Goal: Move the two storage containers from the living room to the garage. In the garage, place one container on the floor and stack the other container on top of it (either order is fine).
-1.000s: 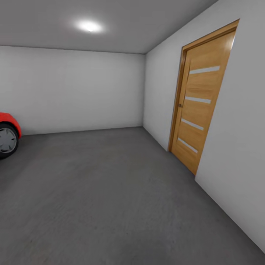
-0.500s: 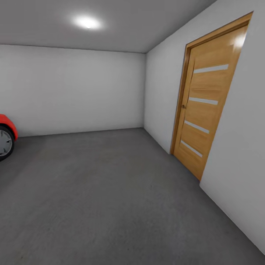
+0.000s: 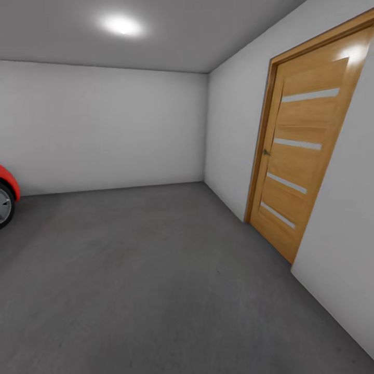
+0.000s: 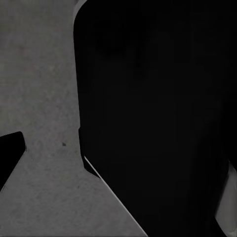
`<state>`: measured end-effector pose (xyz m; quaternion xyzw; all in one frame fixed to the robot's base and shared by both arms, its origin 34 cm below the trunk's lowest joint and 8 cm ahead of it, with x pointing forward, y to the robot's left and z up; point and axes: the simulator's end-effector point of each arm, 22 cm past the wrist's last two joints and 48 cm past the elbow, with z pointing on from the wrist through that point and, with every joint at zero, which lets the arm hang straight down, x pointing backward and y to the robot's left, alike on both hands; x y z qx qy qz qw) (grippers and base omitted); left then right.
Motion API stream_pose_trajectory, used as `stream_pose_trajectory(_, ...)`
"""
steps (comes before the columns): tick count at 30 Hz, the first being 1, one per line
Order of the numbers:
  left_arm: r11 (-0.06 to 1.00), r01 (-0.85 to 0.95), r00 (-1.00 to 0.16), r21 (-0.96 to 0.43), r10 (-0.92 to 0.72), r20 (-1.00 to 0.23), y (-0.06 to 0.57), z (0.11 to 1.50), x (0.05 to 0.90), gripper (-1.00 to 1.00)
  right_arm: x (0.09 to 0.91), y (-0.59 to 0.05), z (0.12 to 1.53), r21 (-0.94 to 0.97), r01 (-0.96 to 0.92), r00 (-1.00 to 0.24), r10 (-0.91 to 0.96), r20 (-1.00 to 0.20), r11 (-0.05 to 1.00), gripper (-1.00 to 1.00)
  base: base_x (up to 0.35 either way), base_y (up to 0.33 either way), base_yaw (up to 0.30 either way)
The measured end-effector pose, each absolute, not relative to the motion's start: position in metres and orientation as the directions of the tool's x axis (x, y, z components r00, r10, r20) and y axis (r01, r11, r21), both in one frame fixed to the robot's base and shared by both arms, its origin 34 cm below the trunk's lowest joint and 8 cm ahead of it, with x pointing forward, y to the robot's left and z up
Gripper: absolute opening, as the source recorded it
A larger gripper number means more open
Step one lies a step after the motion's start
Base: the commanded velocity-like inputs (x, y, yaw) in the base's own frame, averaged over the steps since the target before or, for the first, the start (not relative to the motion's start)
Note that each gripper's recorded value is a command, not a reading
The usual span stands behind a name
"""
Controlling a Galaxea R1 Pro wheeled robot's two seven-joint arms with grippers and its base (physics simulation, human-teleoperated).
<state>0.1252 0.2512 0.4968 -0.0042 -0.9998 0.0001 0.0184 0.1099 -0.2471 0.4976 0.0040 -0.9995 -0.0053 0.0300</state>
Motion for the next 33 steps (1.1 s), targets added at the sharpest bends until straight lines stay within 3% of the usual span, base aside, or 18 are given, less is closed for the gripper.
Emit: stream_pose_trajectory(33, 1.0, 0.011, -0.999, -0.001, 0.011, 0.037, 0.2512, 0.4968, 0.1252, 1.0, 0.1102, -0.2471, 0.4975, 0.011, -0.001, -0.998, -0.002, 0.059, 1.0, 1.0, 0.333, 0.091, 0.0)
